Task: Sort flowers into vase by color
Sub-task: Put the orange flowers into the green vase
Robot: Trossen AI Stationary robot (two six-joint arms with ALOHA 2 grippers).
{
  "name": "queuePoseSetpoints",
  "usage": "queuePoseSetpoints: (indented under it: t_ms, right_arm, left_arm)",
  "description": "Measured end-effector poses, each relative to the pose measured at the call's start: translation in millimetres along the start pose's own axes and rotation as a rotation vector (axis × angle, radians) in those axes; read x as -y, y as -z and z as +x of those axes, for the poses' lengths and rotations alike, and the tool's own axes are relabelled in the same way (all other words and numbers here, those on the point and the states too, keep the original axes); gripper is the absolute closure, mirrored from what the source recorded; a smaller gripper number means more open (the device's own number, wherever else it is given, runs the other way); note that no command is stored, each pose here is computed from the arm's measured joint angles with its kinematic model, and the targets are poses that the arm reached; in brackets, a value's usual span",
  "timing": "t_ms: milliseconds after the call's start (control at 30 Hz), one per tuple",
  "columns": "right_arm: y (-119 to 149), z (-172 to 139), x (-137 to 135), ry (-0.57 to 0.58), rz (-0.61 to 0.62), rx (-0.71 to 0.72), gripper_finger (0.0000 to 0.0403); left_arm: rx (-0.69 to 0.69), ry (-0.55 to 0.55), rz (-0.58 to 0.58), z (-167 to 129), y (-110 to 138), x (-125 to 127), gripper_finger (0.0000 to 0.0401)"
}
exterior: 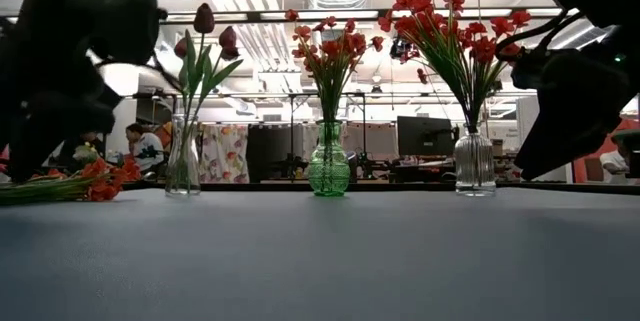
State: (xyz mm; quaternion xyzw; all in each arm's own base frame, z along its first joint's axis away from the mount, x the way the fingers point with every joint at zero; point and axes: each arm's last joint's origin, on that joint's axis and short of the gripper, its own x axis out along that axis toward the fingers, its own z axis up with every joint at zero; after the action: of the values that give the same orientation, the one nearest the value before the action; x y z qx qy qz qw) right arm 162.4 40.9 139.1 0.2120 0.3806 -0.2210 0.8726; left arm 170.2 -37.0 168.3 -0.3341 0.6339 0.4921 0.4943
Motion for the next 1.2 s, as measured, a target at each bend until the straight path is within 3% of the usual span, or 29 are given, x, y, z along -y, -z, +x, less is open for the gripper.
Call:
queuePoseSetpoints:
  t_ms: [233,833,967,1200]
  right_arm:
    - [0.2,0.0,-0.1,-0.005,0.018,-0.007,0.0049]
    - [0.4,-0.1,-0.5,-0.016,0.02,-0.018,0.0049]
    - [0.4,-0.1,-0.6,-0.016,0.02,-0.017,0.0049]
    - [0.5,-0.1,-0.5,-0.016,0.019,-0.018,0.0049]
  left_arm:
    - [0.025,-0.013,0.005,8.9,-0.1,3.9,0.0168]
    - [-0.042,-0.133,0.034,36.3,-0.5,22.0,0.0183]
    - [-0.055,-0.119,0.037,36.8,-0.2,23.3,0.0228]
    - [-0.074,-0.09,0.042,36.2,0.5,23.7,0.035]
